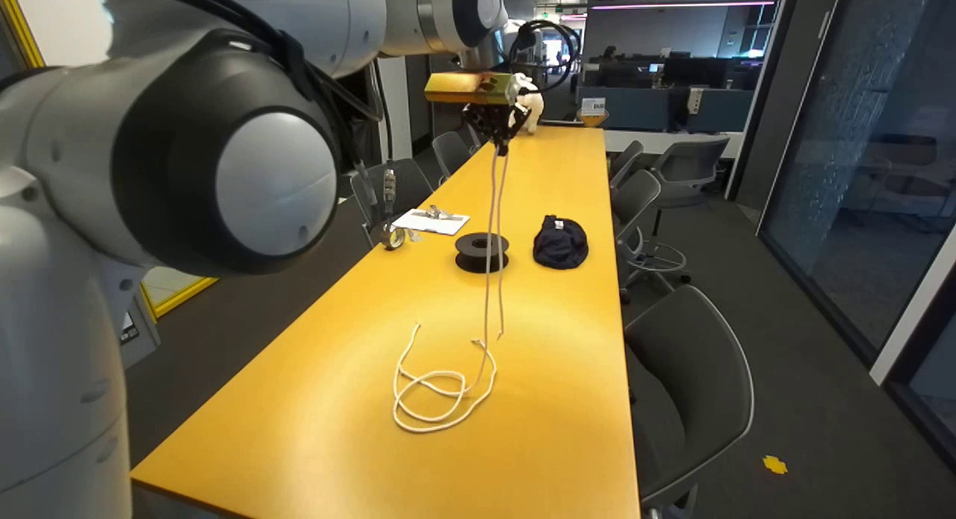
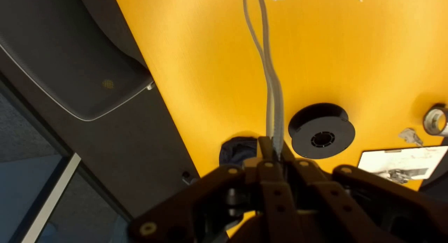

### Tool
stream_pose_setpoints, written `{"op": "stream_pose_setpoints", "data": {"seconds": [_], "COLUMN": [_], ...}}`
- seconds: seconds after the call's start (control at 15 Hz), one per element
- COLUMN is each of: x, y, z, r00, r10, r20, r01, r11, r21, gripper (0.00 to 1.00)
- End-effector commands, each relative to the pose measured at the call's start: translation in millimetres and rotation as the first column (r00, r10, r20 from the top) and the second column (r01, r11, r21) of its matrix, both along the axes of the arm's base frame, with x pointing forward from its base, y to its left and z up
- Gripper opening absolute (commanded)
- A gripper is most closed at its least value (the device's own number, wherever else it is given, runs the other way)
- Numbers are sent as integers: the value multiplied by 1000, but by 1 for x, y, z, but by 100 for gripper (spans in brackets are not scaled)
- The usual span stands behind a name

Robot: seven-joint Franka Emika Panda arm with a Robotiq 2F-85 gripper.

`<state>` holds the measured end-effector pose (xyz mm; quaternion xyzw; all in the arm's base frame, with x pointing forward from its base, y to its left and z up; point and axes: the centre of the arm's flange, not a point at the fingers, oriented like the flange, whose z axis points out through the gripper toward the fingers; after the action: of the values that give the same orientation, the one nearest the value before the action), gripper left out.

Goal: Separate the two white ropes

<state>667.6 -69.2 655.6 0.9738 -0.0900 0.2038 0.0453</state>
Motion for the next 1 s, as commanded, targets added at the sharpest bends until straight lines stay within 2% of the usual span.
{"op": "stream_pose_setpoints", "data": {"seconds": [0.0, 0.2, 0.4, 0.6, 0.93], "x": [10, 33, 44, 41, 18], "y": [26, 61, 64, 46, -15], "z": [15, 1, -22, -44, -71], "r00": [999, 999, 1000, 1000, 989], "r10": [-14, 17, 26, -4, -136], "r20": [48, 32, 3, -18, -54], "r01": [14, -17, -25, 3, 123], "r11": [1000, 1000, 999, 997, 974], "r21": [6, -3, -29, -76, -190], "gripper": [4, 3, 3, 3, 3]}}
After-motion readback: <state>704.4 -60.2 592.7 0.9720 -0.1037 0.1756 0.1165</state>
